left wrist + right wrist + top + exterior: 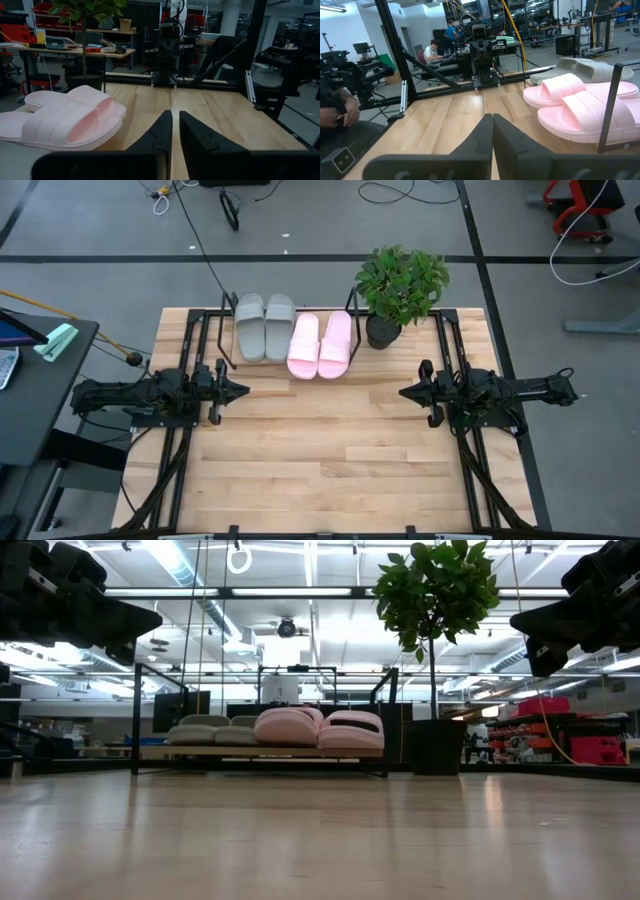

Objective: Pick and place slides into the shelf
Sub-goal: Return to Home Position

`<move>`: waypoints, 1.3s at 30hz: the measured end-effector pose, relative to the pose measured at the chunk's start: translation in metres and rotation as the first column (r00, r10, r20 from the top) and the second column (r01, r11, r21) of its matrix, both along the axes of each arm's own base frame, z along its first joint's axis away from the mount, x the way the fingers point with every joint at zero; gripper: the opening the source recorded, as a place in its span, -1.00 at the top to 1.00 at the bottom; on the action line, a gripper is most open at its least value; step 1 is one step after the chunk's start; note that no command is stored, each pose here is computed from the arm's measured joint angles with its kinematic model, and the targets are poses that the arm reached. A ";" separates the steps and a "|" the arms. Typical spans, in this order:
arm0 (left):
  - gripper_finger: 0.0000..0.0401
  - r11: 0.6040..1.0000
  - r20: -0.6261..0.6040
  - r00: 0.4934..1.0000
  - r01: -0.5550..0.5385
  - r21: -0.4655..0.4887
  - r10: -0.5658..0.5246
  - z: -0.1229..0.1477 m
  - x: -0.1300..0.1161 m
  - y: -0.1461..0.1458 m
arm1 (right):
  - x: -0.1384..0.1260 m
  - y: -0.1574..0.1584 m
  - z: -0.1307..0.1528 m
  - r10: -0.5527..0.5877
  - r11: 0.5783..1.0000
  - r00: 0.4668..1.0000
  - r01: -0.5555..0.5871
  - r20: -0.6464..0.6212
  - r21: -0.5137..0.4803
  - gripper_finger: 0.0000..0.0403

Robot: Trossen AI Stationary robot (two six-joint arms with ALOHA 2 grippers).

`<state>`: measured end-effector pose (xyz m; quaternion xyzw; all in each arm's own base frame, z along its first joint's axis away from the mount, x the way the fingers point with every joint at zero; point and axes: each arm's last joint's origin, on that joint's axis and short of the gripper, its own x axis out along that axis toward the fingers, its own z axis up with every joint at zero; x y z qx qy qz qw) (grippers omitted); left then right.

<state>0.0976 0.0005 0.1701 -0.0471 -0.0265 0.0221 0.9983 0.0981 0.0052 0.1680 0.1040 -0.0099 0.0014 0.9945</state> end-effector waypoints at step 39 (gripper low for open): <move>0.88 1.000 0.000 1.000 0.001 0.000 -0.001 0.000 0.000 0.000 | 0.000 0.000 0.000 0.000 1.000 1.000 0.000 0.000 0.000 0.93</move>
